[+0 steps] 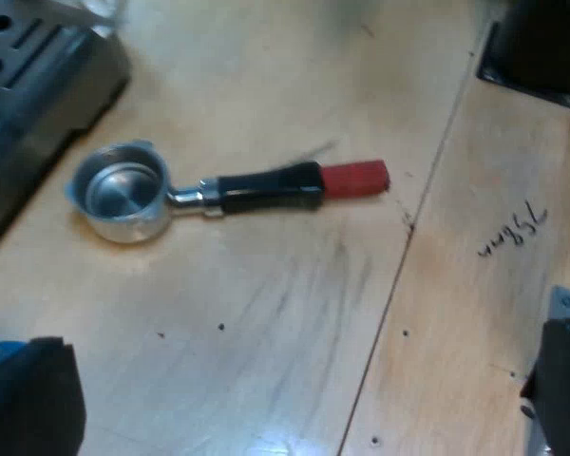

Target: Put the handle in the coffee machine

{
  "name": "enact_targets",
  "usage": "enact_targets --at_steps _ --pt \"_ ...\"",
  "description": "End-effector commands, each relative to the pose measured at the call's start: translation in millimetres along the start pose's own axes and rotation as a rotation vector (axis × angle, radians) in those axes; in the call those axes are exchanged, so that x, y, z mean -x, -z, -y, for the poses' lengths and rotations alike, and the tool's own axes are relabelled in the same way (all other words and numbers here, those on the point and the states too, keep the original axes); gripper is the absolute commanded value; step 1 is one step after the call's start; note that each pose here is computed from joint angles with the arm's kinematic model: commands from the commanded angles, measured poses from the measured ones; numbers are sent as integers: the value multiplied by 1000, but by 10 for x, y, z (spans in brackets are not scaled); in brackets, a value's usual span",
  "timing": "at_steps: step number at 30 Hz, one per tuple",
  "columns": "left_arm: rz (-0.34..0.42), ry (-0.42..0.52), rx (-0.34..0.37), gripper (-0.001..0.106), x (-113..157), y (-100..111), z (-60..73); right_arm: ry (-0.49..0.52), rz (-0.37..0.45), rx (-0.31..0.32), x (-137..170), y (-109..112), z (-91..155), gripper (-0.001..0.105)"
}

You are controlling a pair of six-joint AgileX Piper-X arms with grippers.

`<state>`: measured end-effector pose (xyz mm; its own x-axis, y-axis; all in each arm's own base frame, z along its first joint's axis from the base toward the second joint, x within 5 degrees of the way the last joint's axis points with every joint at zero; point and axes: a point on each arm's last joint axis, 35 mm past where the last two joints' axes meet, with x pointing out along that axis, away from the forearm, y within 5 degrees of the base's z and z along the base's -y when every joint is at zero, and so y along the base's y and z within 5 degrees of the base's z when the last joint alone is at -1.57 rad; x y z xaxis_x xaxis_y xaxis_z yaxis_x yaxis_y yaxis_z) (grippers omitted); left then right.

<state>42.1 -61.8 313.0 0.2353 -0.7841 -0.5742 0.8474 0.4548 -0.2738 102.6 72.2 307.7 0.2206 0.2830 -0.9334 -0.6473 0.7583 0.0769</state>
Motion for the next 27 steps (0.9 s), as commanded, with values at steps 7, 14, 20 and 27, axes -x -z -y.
enact_targets --at_steps 7,14,20,27 --pt "8 27 -22 98 -55 -69 6 46 -22 49 -227 -258 -232 56" --pt "-2 27 -18 98 -148 -12 -34 32 -79 98 -413 -323 -329 7" --pt "-4 27 -17 98 -200 22 -57 22 -69 26 -690 -317 -390 0" --pt "-7 27 -16 98 -207 29 -60 29 -101 -34 -892 -240 -389 0"
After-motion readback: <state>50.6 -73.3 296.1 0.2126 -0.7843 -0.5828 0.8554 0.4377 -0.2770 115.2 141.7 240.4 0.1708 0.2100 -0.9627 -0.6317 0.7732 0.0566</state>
